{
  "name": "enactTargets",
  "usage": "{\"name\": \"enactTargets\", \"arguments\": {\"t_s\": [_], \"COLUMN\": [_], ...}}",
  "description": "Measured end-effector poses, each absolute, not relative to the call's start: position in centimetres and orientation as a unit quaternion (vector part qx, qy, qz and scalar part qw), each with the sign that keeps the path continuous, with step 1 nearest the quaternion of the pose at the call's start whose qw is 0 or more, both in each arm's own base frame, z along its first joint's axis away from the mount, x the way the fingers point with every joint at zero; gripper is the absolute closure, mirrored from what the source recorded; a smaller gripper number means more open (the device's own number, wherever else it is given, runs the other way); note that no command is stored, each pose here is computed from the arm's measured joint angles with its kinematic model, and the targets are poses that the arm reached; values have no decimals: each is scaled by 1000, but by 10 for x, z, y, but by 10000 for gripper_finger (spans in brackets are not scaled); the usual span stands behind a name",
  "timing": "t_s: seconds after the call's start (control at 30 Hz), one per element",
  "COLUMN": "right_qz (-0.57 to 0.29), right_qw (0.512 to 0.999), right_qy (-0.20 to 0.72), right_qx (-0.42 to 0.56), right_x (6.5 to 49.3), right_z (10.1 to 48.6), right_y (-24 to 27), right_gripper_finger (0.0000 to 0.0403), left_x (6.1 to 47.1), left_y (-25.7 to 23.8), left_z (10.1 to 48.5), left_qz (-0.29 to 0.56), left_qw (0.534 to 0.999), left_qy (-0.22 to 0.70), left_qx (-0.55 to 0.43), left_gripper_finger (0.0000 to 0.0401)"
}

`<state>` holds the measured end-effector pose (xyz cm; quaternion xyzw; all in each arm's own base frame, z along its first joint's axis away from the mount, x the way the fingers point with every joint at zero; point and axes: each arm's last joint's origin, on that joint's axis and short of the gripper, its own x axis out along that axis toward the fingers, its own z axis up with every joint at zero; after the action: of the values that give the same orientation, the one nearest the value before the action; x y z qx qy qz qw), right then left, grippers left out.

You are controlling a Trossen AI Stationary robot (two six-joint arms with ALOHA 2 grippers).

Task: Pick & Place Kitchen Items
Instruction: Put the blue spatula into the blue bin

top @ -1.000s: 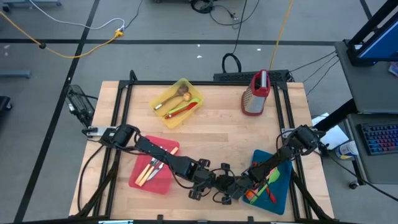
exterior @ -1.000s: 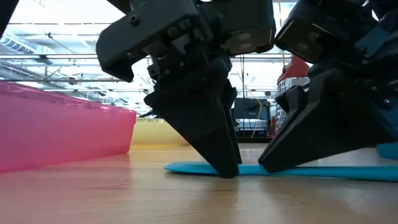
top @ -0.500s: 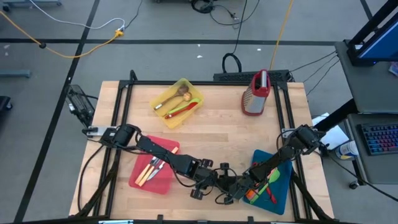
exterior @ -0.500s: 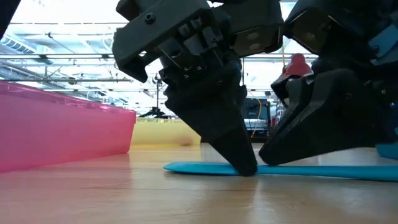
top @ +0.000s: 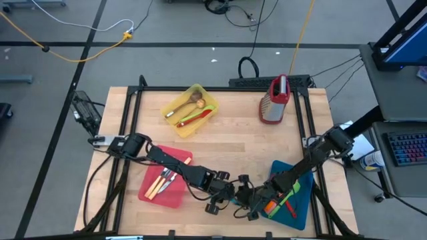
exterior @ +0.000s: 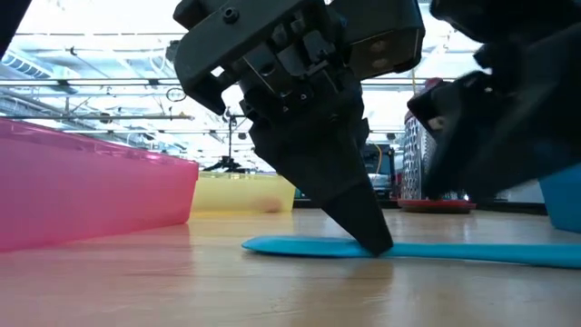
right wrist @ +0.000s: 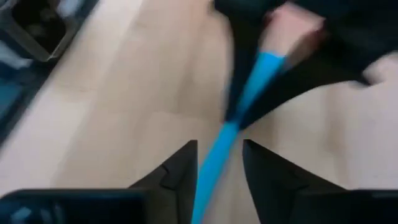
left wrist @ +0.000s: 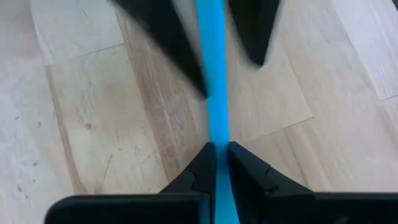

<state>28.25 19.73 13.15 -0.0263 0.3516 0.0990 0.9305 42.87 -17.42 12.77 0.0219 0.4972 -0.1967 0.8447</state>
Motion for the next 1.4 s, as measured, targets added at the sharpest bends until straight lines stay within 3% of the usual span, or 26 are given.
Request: {"name": "enactTargets", "arguments": {"t_s": [0.27, 0.43, 0.73, 0.97, 1.17, 1.4], "right_qz": [120, 89, 138, 153, 150, 131], "right_qw": [906, 890, 876, 863, 874, 872], "right_qy": [406, 446, 454, 479, 459, 463], "right_qx": [5, 31, 87, 48, -45, -91], "right_x": [278, 274, 275, 258, 247, 253], "right_z": [119, 113, 116, 112, 110, 108], "right_y": [199, 195, 200, 214, 222, 209], "right_gripper_finger": [249, 248, 248, 248, 251, 297], "left_x": [423, 420, 418, 414, 415, 416], "left_y": [-171, -169, -167, -170, -169, -168], "left_z": [142, 146, 145, 144, 144, 145], "left_qz": [-187, -176, -155, -153, -153, -134], "left_qw": [841, 838, 834, 827, 828, 833], "left_qy": [507, 516, 530, 540, 539, 537], "left_qx": [27, 34, 22, 26, 25, 5], "left_gripper_finger": [372, 373, 372, 371, 371, 371]}}
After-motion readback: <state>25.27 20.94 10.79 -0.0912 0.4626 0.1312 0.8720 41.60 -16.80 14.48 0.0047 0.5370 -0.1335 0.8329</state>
